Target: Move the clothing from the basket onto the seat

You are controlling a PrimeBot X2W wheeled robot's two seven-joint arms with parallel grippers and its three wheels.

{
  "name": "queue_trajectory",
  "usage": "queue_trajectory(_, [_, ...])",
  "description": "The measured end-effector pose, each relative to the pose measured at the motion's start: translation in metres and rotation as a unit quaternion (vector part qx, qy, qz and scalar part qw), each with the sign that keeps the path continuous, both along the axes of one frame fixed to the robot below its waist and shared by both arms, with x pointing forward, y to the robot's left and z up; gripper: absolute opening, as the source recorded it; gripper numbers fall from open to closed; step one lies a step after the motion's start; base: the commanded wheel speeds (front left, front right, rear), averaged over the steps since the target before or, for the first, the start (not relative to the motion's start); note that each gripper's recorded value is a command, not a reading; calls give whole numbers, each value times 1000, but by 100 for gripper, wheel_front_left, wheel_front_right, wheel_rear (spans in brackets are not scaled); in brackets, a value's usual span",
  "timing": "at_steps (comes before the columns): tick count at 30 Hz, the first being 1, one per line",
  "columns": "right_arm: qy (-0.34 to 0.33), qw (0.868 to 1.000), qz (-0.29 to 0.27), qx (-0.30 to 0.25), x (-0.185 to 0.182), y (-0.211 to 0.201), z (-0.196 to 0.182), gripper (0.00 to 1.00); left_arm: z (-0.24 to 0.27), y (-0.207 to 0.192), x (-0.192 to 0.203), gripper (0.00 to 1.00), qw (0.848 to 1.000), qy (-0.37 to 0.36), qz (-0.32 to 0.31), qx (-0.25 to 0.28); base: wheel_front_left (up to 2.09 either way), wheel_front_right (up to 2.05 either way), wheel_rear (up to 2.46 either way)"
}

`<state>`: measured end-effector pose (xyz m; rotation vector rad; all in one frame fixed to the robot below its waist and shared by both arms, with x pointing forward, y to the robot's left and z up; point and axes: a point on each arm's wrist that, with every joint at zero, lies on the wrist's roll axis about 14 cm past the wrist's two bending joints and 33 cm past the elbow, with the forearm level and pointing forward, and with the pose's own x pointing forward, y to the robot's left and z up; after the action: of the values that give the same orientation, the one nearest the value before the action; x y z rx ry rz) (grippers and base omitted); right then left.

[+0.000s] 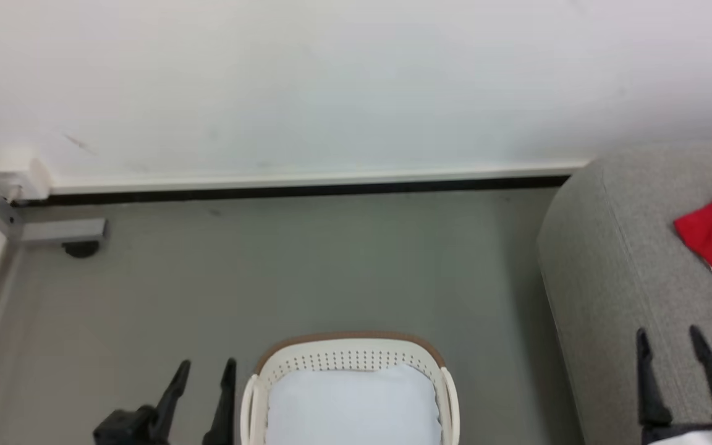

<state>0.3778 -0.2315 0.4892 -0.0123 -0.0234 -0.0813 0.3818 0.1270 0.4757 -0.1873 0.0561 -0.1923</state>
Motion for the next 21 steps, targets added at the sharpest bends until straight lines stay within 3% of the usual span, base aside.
queue_trajectory(8, [-5,999,45,29,-24,33,0,100,6,35,-31,100,998,-15,58,1,0,0,0])
queue_trajectory(21, [3,997,67,46,-32,49,-6,100,10,44,-37,100,997,-31,71,7,0,0,0])
